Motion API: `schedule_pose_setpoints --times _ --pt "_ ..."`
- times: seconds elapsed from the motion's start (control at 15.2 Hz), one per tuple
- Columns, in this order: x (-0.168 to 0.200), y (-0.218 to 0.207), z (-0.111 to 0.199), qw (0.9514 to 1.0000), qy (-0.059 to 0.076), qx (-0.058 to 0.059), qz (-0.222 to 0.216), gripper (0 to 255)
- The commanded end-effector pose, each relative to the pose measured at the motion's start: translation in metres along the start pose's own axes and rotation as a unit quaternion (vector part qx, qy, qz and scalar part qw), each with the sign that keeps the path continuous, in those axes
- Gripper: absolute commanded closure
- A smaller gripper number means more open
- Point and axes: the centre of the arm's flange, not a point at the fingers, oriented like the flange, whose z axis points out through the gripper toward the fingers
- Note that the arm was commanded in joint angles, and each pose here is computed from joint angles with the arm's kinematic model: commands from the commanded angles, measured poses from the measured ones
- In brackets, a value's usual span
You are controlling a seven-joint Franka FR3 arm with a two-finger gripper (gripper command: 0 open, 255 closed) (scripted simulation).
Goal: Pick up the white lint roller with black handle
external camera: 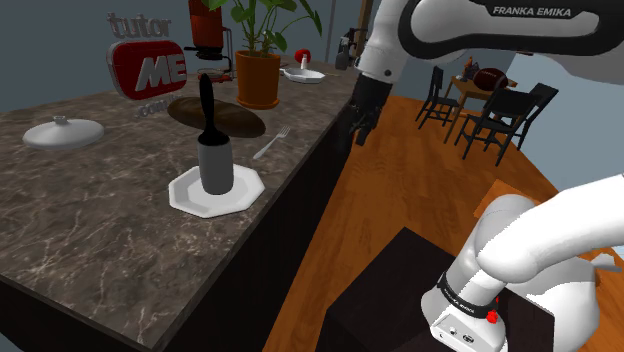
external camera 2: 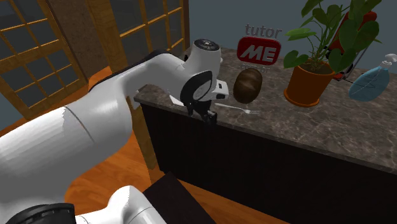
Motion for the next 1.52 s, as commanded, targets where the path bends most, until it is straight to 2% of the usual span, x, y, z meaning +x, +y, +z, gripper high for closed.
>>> schedule_pose_setpoints --times 0.0,0.33,0.73,1.45 --pt "0.012 -0.017 0.001 0.9998 0.018 0.005 -0.007 0" --pt "0.040 -0.065 0.006 0.9978 0.059 0.017 -0.023 0" --pt "0.072 -0.123 0.007 0.9928 0.108 0.032 -0.043 0" --pt "0.122 -0.231 -0.001 0.9763 0.194 0.057 -0.078 0"
